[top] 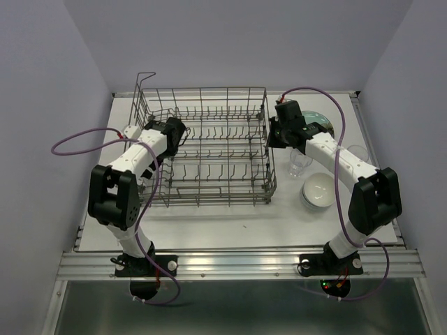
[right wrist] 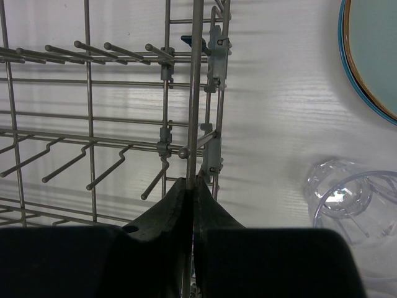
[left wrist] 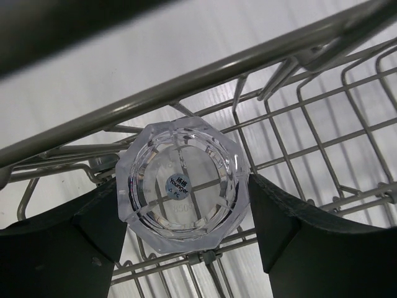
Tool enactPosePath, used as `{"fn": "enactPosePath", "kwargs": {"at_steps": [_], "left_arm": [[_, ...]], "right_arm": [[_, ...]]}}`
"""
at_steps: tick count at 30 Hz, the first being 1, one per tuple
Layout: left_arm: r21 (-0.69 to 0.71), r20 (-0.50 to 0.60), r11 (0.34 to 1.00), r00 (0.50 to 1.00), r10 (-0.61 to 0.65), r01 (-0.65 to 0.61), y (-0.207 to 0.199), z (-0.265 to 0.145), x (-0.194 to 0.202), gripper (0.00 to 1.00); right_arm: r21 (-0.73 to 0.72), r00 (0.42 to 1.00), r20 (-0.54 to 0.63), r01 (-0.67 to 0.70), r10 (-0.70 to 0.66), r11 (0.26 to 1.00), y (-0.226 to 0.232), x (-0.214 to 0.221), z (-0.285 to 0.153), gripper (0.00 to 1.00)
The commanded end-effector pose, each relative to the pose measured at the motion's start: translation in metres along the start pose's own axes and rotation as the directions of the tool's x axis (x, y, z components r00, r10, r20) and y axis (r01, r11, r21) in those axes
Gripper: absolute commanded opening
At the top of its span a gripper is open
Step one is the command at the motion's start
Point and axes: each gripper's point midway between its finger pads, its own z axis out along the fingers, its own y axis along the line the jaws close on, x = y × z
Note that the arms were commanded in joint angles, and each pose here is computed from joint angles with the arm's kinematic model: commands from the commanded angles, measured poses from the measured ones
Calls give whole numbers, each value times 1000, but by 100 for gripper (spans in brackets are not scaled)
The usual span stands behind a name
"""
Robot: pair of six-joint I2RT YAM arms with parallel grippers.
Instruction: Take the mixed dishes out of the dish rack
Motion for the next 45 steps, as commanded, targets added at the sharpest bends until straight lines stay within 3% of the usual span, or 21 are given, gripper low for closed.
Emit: {"fn": "enactPosePath", "kwargs": {"at_steps": [1, 17, 21, 22, 24, 25, 28, 29, 36, 39, 42, 43, 44, 45], "left_arm": [[110, 77, 993, 996, -51, 42, -8, -37, -50, 0], [305, 194, 951, 973, -122, 58, -32, -103, -112, 0], [438, 201, 899, 976, -88, -9, -55, -146, -116, 0], [495, 195, 869, 976, -102, -8, -64, -164, -118, 0], [545, 190, 838, 977, -96, -24, -71, -181, -121, 0], [594, 180, 804, 979, -94, -32, -76, -193, -125, 0], [721, 146, 692, 984, -105, -33, -91, -225, -132, 0], [756, 134, 654, 985, -112, -28, -88, -232, -134, 0], [957, 79, 288, 990, -120, -42, -91, -302, -144, 0], [980, 72, 195, 991, -109, -50, -88, -322, -147, 0], [998, 47, 52, 997, -64, -43, -86, -348, -139, 0], [999, 31, -34, 998, -49, -32, -84, -364, -138, 0], [997, 21, -69, 999, -28, -23, -83, -369, -133, 0], [989, 4, -147, 1000, -3, -4, -81, -384, -129, 0]], "right_arm": [[-130, 990, -106, 76, -90, 989, 25, 32, 3, 1], [-130, 992, -93, 72, -84, 989, 27, 26, 2, 2], [-111, 996, -48, 68, -74, 991, 28, 10, -3, 16], [-103, 998, -27, 61, -64, 993, 28, 3, -6, 27], [-107, 998, 12, 59, -58, 993, 32, -11, -13, 31], [-107, 998, 28, 56, -53, 993, 33, -17, -17, 34], [-123, 996, 81, 43, -33, 991, 41, -37, -29, 79], [-104, 994, 107, 38, -27, 994, 39, -45, -32, 100], [-135, 964, 262, 92, -54, 987, 50, -90, -82, 100], [-219, 941, 324, 175, -98, 960, 64, -97, -113, 100], [-367, 904, 399, 309, -152, 877, 91, -93, -147, 100], [-472, 898, 406, 367, -172, 802, 109, -82, -160, 100], [-518, 880, 436, 414, -185, 749, 118, -78, -175, 100], [-593, 868, 459, 457, -189, 662, 133, -70, -187, 100]]}}
